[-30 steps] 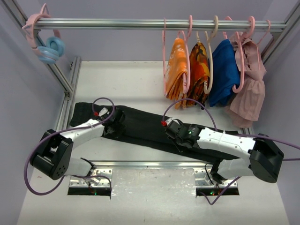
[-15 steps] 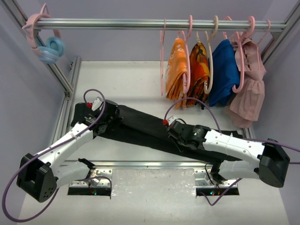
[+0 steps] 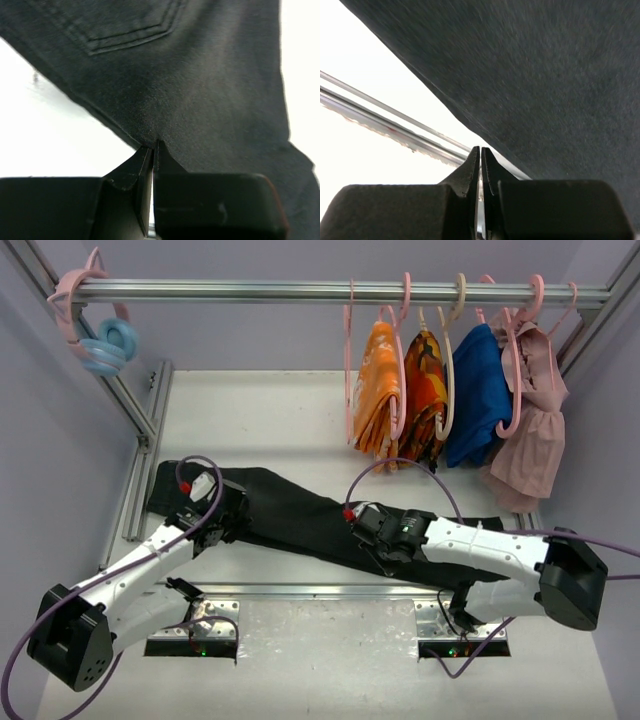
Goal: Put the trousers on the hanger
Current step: Fold the trousers at the center of the board.
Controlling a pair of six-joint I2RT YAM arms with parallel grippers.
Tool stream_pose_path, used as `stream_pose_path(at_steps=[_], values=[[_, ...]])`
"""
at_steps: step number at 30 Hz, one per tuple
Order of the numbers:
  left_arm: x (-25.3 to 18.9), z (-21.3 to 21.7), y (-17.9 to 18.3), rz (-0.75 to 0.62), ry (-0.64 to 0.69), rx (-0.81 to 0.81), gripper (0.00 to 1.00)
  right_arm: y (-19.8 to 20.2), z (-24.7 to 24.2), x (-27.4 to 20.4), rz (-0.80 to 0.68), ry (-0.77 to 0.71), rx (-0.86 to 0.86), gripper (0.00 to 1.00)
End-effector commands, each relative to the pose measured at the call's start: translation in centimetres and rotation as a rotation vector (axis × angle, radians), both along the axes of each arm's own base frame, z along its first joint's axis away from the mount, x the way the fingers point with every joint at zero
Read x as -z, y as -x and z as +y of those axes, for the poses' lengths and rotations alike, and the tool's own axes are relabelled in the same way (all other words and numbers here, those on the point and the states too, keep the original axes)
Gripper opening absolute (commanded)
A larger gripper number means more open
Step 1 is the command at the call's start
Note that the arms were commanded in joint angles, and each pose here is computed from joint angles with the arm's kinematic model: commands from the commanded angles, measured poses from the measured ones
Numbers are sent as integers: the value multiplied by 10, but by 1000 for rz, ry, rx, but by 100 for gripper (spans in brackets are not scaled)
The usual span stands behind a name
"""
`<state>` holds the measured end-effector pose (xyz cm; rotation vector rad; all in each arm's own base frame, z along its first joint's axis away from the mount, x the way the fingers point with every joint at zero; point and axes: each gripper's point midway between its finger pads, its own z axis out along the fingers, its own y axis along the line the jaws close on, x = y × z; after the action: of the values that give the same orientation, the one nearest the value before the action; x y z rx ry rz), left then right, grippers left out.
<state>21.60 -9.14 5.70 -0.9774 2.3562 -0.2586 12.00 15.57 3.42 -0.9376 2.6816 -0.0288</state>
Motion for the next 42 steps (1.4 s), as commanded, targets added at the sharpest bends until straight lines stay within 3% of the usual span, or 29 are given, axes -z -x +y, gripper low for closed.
stream_pose_path(at_steps=[1, 7, 10, 12, 14, 15, 17, 21, 23, 24, 28, 35, 37, 42], values=[[11, 10, 4, -18, -40, 4, 0, 8, -7, 6, 43, 60, 13, 3], [16, 11, 9, -17, -45, 25, 4, 9, -10, 12, 60, 97, 12, 5], [16, 9, 12, -25, -35, 52, 41, 4, -10, 8, 24, 93, 33, 13], [13, 8, 13, -47, -27, 67, 79, -1, -3, 4, -10, 42, 44, 19], [4, 11, 10, -78, -29, 52, 97, -12, 8, -6, -66, -41, 74, 24], [-2, 13, 8, -96, -35, 42, 100, -17, 12, -11, -92, -76, 96, 27], [-15, 16, 1, -118, -53, 24, 100, -28, 16, -18, -128, -138, 155, 35], [-50, 26, -36, -153, -119, -50, 100, -60, 18, -15, -110, -342, 378, 80], [-53, 36, -55, -125, -137, -86, 100, -69, 8, -5, -103, -358, 479, 89], [-53, 43, -67, -105, -147, -113, 100, -72, -4, 4, -109, -335, 557, 99], [-34, 74, -92, -8, -156, -230, 100, -60, -37, 33, -38, -257, 819, 99], [39, 117, -93, 262, -189, -363, 100, -2, -107, 78, 114, -191, 1242, 99], [57, 124, -94, 328, -203, -371, 100, 6, -115, 81, 137, -266, 1381, 99], [77, 153, -86, 447, -234, -443, 100, 0, -129, 77, 88, -379, 1545, 99]])
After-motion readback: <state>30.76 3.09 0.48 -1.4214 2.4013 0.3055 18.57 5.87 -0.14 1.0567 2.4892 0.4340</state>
